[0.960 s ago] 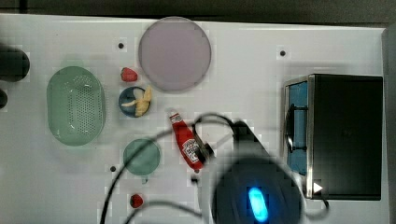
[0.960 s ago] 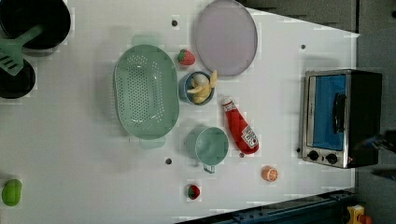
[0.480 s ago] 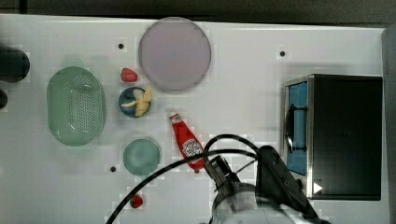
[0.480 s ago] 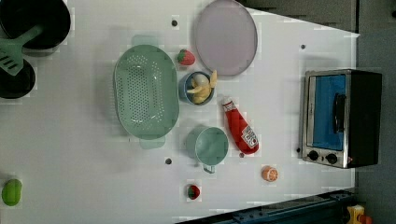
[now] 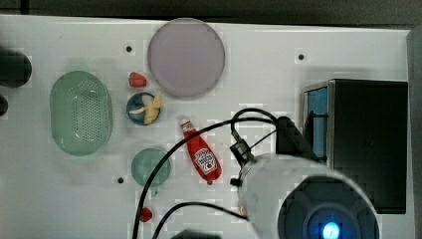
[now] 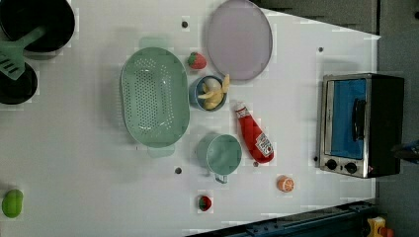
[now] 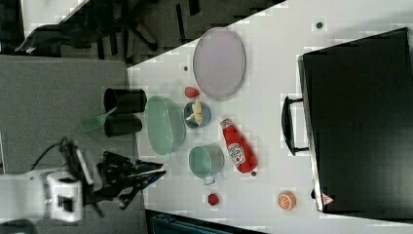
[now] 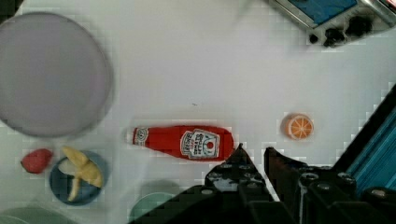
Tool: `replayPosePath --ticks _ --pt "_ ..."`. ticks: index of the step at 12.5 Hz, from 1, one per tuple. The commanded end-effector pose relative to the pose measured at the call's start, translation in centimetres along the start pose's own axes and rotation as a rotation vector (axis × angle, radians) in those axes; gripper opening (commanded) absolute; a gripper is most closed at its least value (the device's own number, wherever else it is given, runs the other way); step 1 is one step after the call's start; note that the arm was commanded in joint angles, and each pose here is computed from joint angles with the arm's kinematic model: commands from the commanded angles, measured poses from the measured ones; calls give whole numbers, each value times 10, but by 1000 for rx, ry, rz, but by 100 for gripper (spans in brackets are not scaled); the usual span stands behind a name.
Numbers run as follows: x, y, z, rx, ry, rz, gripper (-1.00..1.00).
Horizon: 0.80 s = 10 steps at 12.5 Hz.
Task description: Flap open oven.
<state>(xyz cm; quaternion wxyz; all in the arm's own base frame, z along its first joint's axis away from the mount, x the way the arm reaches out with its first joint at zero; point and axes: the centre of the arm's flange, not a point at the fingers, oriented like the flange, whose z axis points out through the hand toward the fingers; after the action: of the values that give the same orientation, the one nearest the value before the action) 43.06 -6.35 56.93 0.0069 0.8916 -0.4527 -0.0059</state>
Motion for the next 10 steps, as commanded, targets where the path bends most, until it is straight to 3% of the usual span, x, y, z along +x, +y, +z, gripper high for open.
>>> replayPosePath --ticks 1,3,6,10 --pt "41 32 25 10 1 -232 -65" --pt "69 45 50 15 1 -419 -65" --pt "112 62 81 -1 51 -701 -65" --pt "154 73 123 -26 131 -858 -65"
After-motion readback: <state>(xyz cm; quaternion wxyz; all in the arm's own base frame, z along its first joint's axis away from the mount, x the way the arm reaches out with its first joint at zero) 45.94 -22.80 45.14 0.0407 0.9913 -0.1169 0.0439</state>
